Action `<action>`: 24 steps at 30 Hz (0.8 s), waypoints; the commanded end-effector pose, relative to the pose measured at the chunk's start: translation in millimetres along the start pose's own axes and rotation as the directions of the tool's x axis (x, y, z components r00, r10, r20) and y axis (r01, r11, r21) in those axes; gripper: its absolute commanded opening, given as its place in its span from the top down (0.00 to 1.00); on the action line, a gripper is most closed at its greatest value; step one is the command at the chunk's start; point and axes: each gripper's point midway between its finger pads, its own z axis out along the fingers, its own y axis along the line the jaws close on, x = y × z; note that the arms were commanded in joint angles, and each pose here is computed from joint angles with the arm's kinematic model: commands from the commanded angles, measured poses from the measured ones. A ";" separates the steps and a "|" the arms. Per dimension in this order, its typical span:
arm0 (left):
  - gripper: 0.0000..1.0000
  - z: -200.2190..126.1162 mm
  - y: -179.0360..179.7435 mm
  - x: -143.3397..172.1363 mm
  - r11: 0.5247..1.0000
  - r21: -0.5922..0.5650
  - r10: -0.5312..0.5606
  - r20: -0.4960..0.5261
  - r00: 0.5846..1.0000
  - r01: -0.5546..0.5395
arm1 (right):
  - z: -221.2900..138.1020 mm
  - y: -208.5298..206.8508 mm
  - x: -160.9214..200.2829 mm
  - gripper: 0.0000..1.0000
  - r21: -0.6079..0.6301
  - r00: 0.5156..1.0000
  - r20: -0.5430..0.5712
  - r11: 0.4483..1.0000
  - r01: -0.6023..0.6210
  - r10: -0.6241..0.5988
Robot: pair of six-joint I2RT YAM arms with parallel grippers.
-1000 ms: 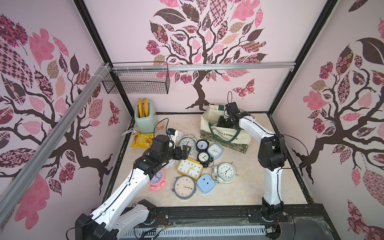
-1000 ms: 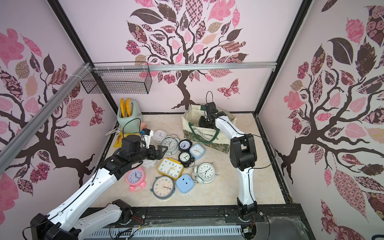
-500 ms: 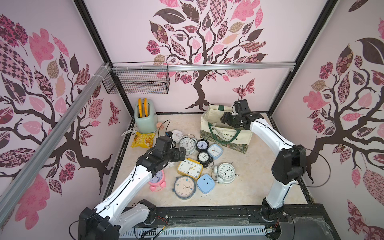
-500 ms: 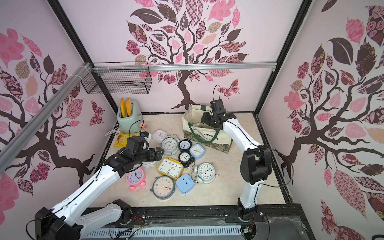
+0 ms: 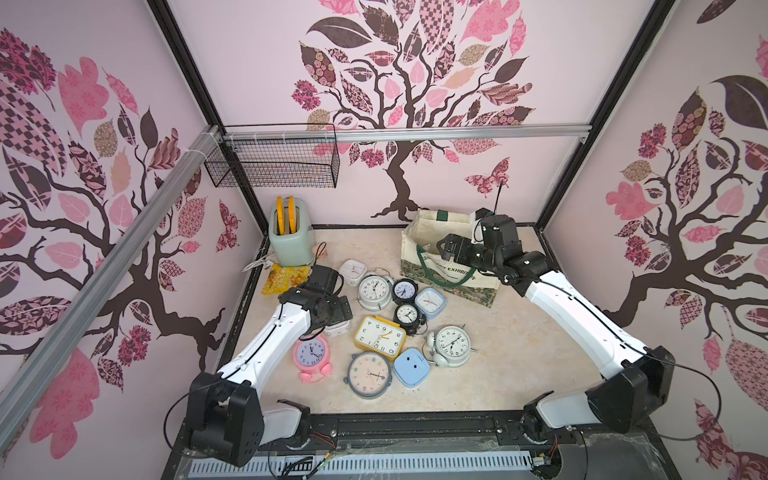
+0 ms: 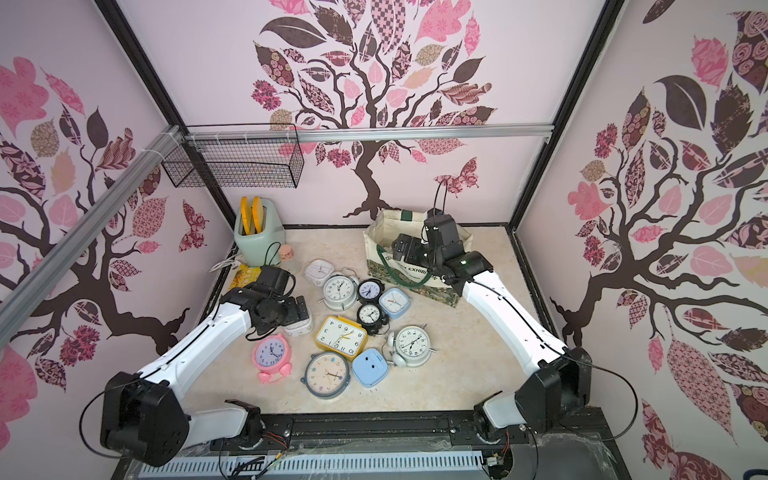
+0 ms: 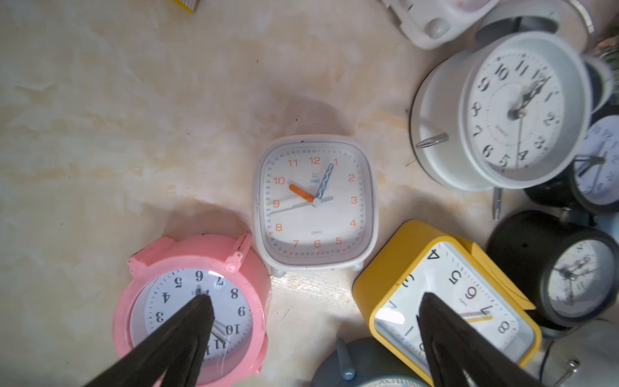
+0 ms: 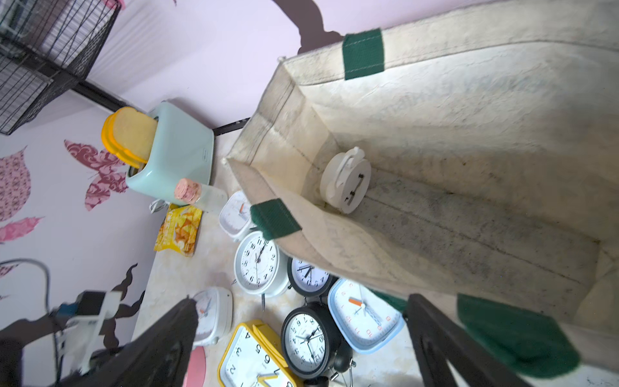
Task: Put the alarm clock into the canvas bag
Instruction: Place the alarm at the canvas bag, then pick up the alarm from the center of the board.
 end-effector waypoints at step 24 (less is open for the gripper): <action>0.02 51.5 -12.3 -17.4 0.992 -0.119 -0.053 -0.103 0.993 0.041 | -22.1 47.6 68.9 0.00 -0.235 0.978 -0.150 0.966 0.107 -0.144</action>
